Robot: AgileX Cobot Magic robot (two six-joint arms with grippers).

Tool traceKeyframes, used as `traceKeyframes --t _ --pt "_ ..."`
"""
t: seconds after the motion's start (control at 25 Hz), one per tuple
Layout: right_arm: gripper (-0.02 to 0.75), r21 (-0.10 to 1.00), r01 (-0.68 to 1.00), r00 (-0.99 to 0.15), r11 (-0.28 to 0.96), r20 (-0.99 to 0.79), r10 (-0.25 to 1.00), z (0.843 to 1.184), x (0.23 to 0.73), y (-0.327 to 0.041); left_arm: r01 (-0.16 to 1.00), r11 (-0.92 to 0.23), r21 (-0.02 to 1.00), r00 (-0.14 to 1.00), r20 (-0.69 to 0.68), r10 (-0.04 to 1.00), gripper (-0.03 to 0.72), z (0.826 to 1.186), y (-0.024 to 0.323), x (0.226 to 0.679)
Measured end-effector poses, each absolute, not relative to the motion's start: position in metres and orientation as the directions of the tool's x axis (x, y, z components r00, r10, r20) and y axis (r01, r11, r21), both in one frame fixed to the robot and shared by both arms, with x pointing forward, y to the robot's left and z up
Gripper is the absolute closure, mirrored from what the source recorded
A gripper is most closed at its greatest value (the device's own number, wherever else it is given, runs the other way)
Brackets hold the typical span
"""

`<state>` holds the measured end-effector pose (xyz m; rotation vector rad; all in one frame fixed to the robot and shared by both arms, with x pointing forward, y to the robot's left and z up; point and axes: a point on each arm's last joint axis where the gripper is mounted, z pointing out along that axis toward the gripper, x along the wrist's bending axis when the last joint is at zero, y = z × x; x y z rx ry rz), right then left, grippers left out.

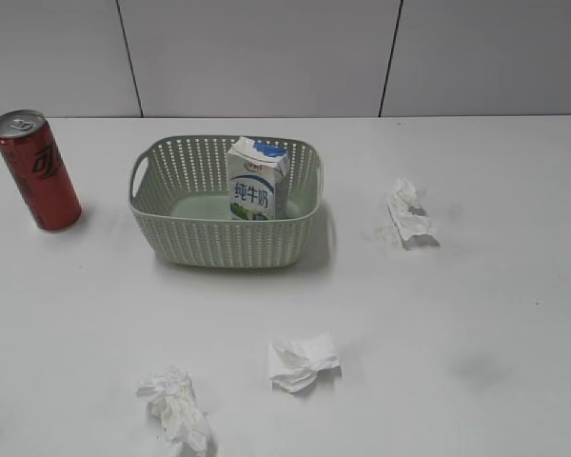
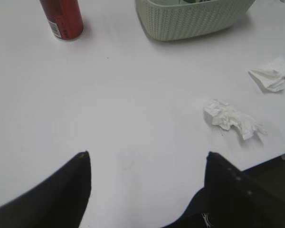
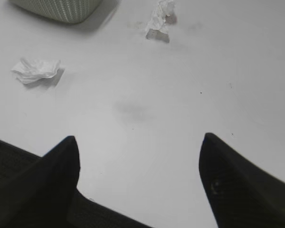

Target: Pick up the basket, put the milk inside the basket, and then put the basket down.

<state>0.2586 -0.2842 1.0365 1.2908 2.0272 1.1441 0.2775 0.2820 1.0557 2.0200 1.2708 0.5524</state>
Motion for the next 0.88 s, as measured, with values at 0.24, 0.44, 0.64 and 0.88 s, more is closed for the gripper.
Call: traceKeyframes --t 0.24,0.44,0.64,0.88 --pt "0.162 0.846 0.492 -0.443 0.205 0.041 0.895 1.0369 0.2591 -0.284 0.602 -0.32 0.732 0.466 0.004 0.885 0.131 1.0509 0.2807 0.2754" --pt "0.192 0.847 0.49 -0.444 0.205 0.041 0.895 1.0371 0.2592 -0.2839 0.599 -0.326 0.732 0.472 0.007 0.881 0.131 1.0509 0.2804 0.2752" --pt "0.197 0.847 0.49 -0.445 0.204 0.042 0.895 1.0371 0.2591 -0.2839 0.598 -0.327 0.732 0.473 0.006 0.881 0.136 1.0509 0.2803 0.2752" --pt "0.197 0.847 0.49 -0.445 0.204 0.042 0.895 1.0371 0.2591 -0.2839 0.598 -0.327 0.732 0.473 0.006 0.881 0.137 1.0509 0.2803 0.2752"
